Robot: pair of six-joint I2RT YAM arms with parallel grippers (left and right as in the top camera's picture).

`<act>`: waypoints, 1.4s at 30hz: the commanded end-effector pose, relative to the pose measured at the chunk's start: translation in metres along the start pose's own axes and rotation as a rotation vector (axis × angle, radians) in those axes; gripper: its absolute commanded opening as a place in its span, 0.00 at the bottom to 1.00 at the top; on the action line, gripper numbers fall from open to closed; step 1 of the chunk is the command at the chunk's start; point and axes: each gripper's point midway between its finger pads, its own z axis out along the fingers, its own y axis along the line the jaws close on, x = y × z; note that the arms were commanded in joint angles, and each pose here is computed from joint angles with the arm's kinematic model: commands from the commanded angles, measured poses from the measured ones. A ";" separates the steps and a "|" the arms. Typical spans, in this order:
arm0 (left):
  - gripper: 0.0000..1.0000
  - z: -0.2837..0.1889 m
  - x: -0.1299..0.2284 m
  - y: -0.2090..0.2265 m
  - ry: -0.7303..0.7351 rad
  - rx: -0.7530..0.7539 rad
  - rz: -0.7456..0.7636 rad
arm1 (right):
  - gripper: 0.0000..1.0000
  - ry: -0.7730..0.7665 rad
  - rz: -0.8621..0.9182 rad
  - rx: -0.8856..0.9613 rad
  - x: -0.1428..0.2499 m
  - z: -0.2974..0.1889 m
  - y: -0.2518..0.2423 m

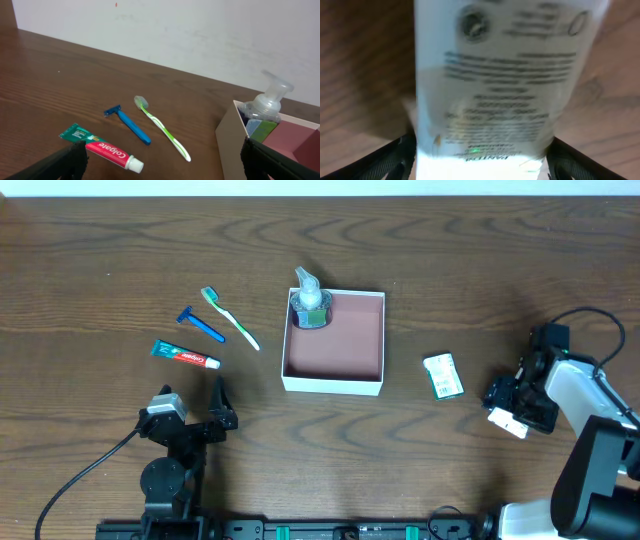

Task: Pack container
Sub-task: 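Grasp the white Pantene tube with the right gripper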

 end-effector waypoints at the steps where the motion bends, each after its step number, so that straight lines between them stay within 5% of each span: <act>1: 0.98 0.001 0.017 0.008 0.048 -0.029 0.012 | 0.83 0.023 0.049 0.011 0.008 0.008 -0.009; 15: 0.98 0.001 0.017 0.008 0.048 -0.029 0.012 | 0.77 0.079 0.049 -0.032 0.028 0.017 -0.003; 29: 0.98 0.001 0.017 0.008 0.048 -0.029 0.012 | 0.20 0.037 0.052 -0.054 0.020 0.020 0.001; 42: 0.98 0.001 0.017 0.008 0.048 -0.029 0.012 | 0.11 -0.036 0.006 -0.165 -0.011 -0.001 0.023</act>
